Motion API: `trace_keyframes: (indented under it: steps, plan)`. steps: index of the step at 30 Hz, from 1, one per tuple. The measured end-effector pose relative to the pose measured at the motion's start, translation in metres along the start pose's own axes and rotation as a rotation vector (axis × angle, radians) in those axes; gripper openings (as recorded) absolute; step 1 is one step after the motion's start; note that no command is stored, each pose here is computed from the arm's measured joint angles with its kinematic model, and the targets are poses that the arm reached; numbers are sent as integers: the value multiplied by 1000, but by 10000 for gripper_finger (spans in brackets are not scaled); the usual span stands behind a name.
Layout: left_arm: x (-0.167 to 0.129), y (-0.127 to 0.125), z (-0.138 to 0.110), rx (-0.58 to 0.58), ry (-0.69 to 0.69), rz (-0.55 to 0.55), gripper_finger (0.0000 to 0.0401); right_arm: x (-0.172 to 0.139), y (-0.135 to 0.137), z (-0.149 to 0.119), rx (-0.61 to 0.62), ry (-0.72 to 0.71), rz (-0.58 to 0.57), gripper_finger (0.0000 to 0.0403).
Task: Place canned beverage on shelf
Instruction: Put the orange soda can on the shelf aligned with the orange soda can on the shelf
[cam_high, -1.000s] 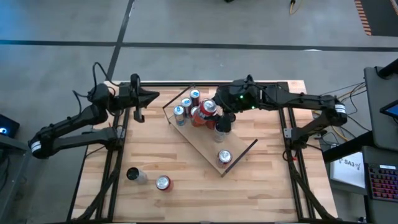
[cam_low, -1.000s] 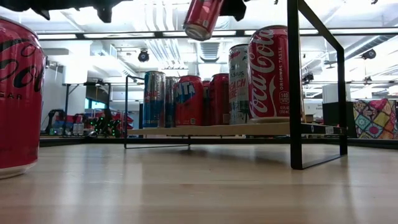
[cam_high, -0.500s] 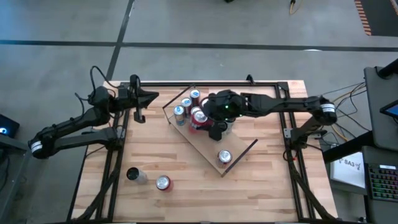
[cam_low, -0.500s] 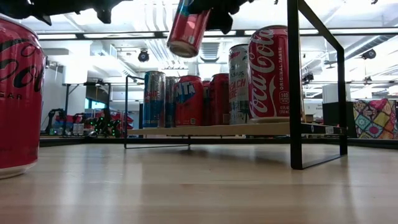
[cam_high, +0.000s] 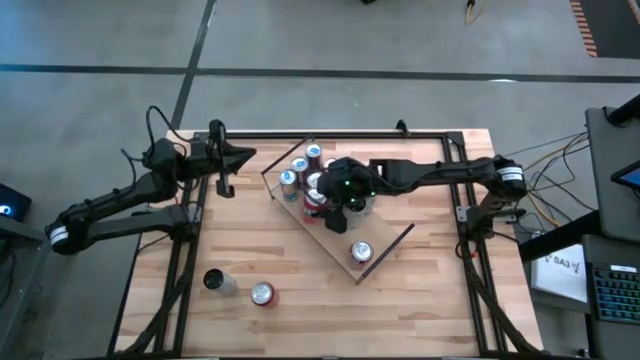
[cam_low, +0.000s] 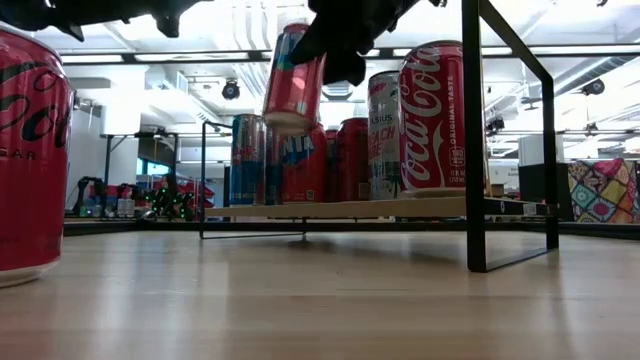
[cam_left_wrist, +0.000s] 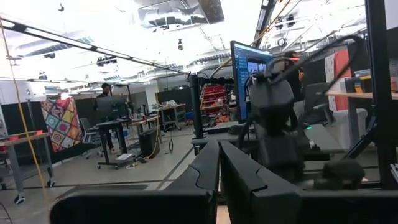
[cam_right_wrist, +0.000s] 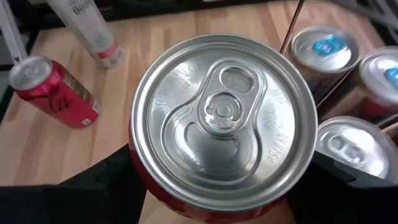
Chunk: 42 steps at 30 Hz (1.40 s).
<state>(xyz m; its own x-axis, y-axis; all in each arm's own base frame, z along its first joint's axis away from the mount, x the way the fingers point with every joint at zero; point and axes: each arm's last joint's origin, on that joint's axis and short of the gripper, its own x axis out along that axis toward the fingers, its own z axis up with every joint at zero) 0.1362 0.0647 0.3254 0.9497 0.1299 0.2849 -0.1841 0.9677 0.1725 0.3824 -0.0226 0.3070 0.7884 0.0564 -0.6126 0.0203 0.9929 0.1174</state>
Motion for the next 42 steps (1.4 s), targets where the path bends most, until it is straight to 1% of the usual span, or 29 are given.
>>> trace_keyframes:
  steps: [4, 8, 11, 14, 21, 24, 30, 42]
  plan:
    - [1, 0, -1, -6, 4, 0, 0, 6, 10, -3, 16, 17, 18, 286]
    - [1, 0, -3, -49, 22, -6, 0, 8, 21, -5, 17, 23, 35, 286]
    - [0, -3, -7, -93, 25, -67, 0, 9, 28, -5, 12, 20, -7, 286]
    - [-1, -7, -9, -137, -2, -123, 0, 9, 34, -6, 18, 19, -14, 286]
    - [-7, -16, -14, -204, -51, -165, 0, 9, 46, -8, 43, 19, -20, 286]
    - [-7, -19, -14, -216, -58, -186, 0, 9, 50, -8, 50, 17, -29, 286]
    - [-6, -26, -13, -231, -67, -225, 0, 20, 56, -14, 52, 40, -53, 286]
    - [-6, -28, -12, -224, -74, -233, 0, 45, 54, -24, 39, 69, -103, 286]
